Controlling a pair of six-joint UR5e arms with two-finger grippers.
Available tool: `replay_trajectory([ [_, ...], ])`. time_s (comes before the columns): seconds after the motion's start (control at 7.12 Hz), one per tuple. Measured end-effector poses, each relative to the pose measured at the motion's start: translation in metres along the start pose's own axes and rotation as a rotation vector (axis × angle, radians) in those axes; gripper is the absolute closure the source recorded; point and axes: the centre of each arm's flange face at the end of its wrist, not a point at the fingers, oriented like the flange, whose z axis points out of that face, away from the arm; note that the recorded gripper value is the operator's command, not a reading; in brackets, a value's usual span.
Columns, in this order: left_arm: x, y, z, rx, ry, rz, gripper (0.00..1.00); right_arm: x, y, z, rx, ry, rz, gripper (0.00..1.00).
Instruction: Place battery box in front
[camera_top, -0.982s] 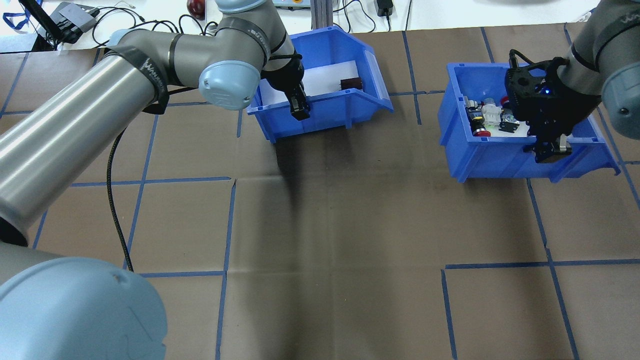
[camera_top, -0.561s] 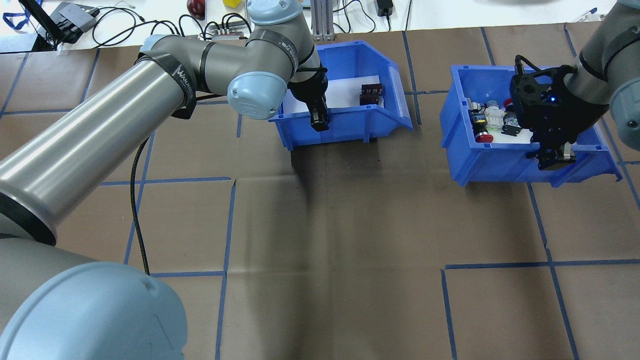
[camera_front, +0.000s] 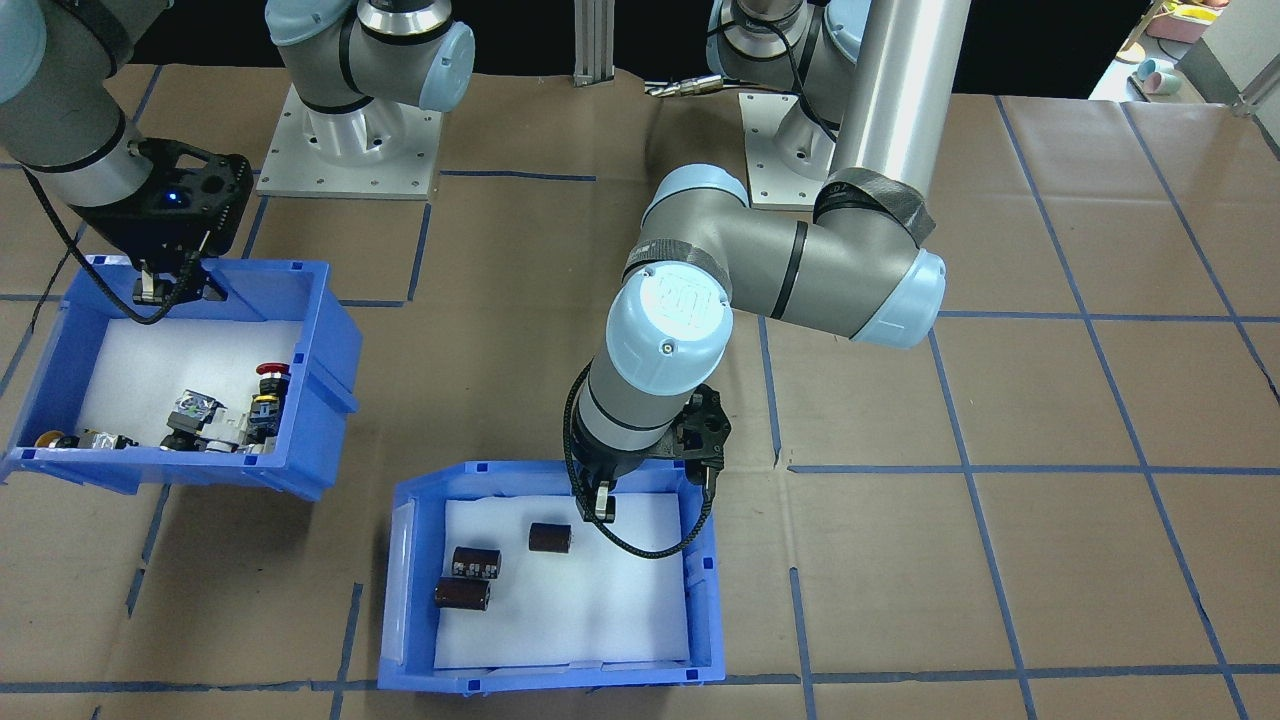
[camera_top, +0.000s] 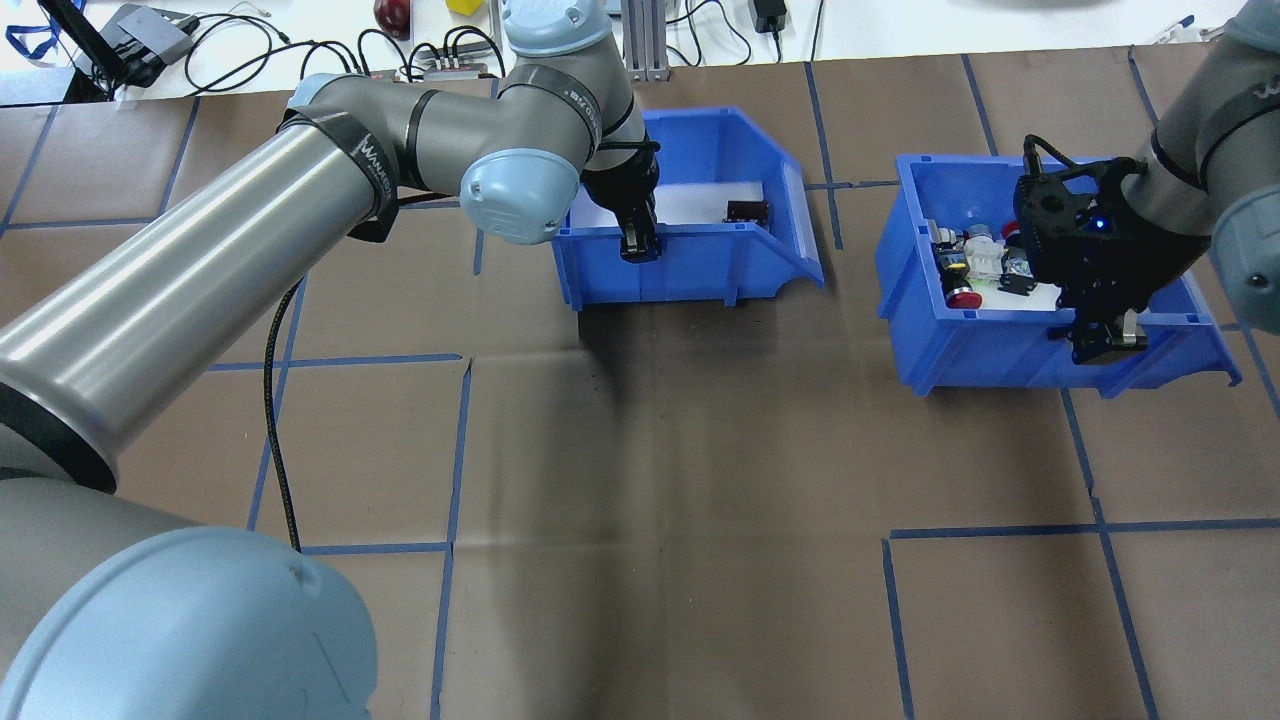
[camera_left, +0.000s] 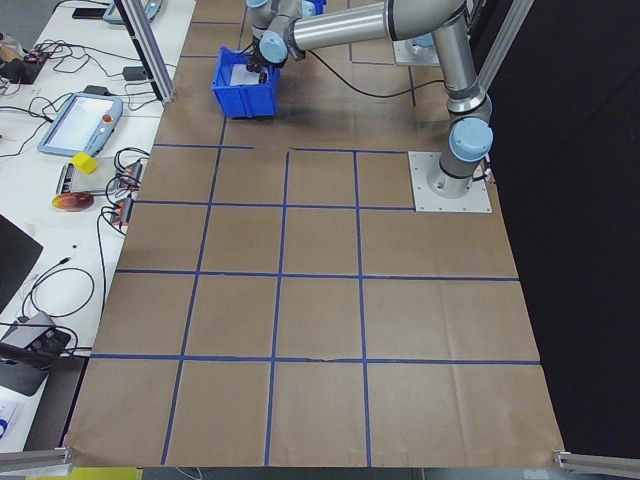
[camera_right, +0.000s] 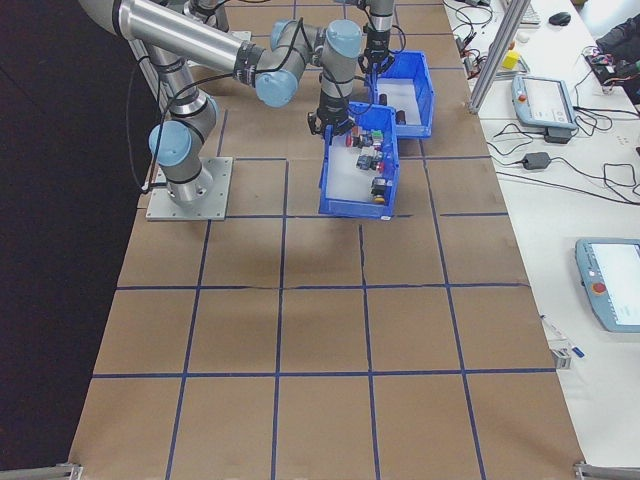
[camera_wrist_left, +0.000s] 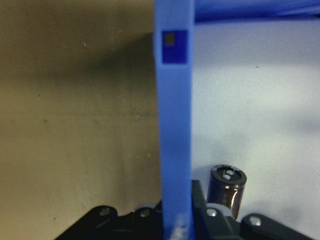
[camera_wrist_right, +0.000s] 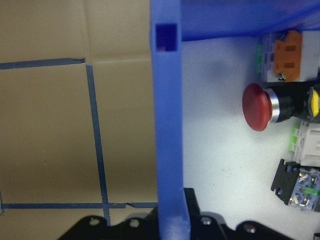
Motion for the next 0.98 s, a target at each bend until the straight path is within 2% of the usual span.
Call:
replay_trajectory([
  [0.14, 0.001, -0.001, 0.000, 0.000, 0.002, 0.001, 0.08, -0.007, -0.002, 0.003, -0.001, -0.004, -0.001, 0.95],
  [0.28, 0.004, 0.000, -0.002, -0.003, 0.005, -0.003, 0.11, -0.015, -0.004, 0.008, 0.000, -0.011, 0.000, 0.95],
  [0.42, 0.004, -0.001, -0.008, -0.010, 0.000, -0.012, 0.06, -0.026, -0.007, 0.015, 0.005, -0.020, 0.004, 0.95],
  [0.7, -0.004, -0.005, -0.033, -0.015, -0.011, -0.015, 0.05, -0.061, -0.018, 0.029, 0.009, -0.031, 0.016, 0.95],
  [0.84, -0.013, -0.016, -0.060, 0.002, -0.027, 0.026, 0.04, -0.074, -0.026, 0.037, 0.009, -0.039, 0.015, 0.95],
  [0.98, -0.027, -0.038, -0.096, 0.053, -0.054, 0.133, 0.03, -0.084, -0.041, 0.044, 0.005, -0.048, 0.015, 0.95],
])
